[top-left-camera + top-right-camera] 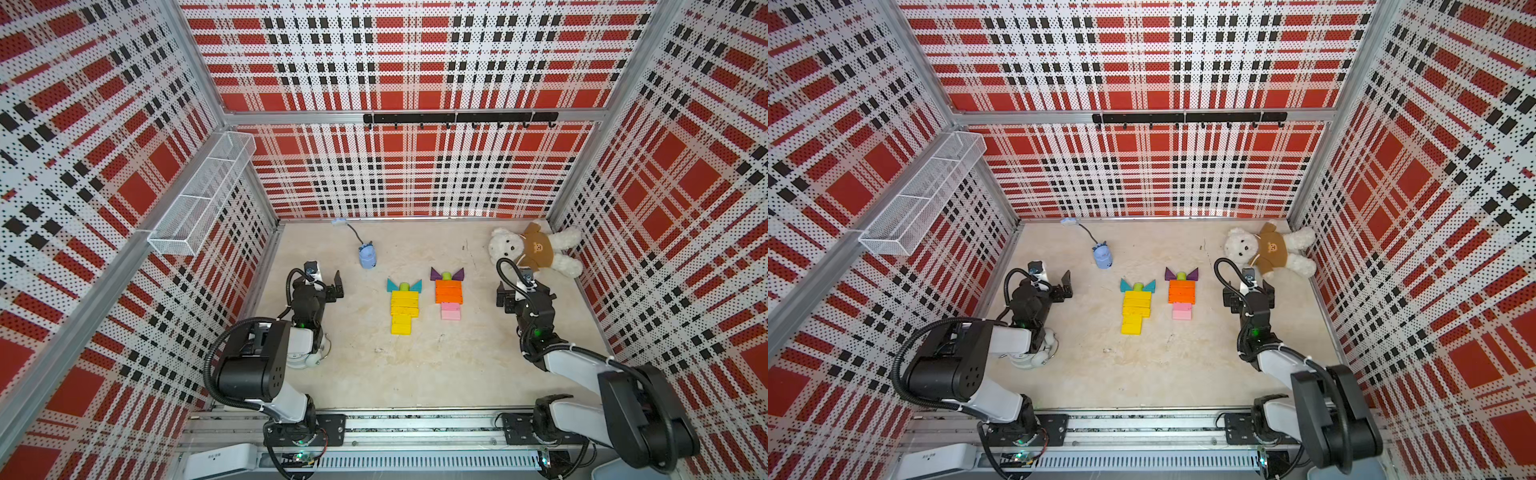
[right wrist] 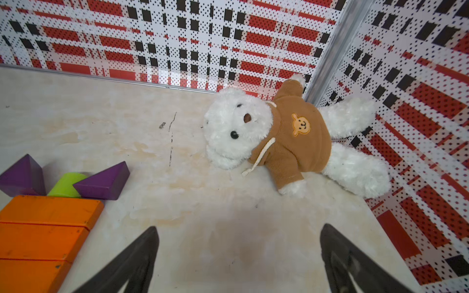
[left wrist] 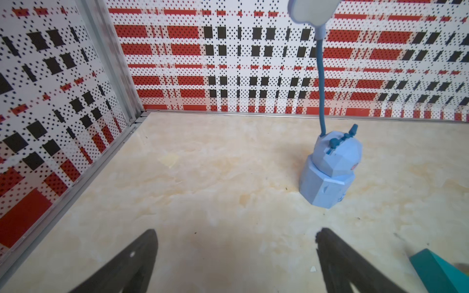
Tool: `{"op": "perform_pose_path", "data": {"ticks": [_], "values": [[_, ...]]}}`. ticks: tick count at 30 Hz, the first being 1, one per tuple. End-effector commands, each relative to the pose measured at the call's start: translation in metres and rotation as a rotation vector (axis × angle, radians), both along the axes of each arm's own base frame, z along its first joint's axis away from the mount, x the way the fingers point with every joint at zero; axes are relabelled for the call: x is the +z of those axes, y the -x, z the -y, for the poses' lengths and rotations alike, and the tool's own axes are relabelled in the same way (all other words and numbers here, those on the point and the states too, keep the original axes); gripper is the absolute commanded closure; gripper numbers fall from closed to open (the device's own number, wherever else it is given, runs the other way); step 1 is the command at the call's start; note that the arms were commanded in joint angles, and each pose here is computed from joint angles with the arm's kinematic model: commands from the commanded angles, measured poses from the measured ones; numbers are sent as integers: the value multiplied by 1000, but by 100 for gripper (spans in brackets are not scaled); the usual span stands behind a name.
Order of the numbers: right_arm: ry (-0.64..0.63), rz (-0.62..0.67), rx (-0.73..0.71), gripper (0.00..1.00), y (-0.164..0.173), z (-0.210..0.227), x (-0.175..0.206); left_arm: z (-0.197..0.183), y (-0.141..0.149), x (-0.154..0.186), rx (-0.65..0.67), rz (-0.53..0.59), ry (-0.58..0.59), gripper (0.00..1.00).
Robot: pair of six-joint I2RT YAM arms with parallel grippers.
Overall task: Assemble a carrot with building blocks
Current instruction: Reset both arms
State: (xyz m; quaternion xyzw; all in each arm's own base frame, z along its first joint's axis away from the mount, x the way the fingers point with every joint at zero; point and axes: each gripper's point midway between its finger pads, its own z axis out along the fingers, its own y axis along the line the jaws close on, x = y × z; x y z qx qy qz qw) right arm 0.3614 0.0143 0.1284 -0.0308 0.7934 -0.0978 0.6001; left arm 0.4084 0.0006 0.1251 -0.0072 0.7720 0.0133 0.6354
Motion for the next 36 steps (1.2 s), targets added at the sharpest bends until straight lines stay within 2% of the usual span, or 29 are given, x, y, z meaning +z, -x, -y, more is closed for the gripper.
{"op": "perform_pose_path", "data": {"ticks": [1,4,8,12,15,36], "values": [[-10,141,61,0,-9,-10,20,6,1,-6,-33,-26,-8,0],[22,163,87,0,-14,-13,14,6,1,-6,-33,-26,-8,0],[1,218,39,0,-17,0,-1,6,1,-6,-33,-26,-8,0],[-14,115,-53,0,-34,13,-8,6,1,-6,-32,-26,-10,0],[-81,28,-114,0,-42,31,-18,6,1,-6,-30,-26,-10,1],[-96,42,-99,0,-43,33,-17,6,1,-6,-33,-27,-9,1]]}}
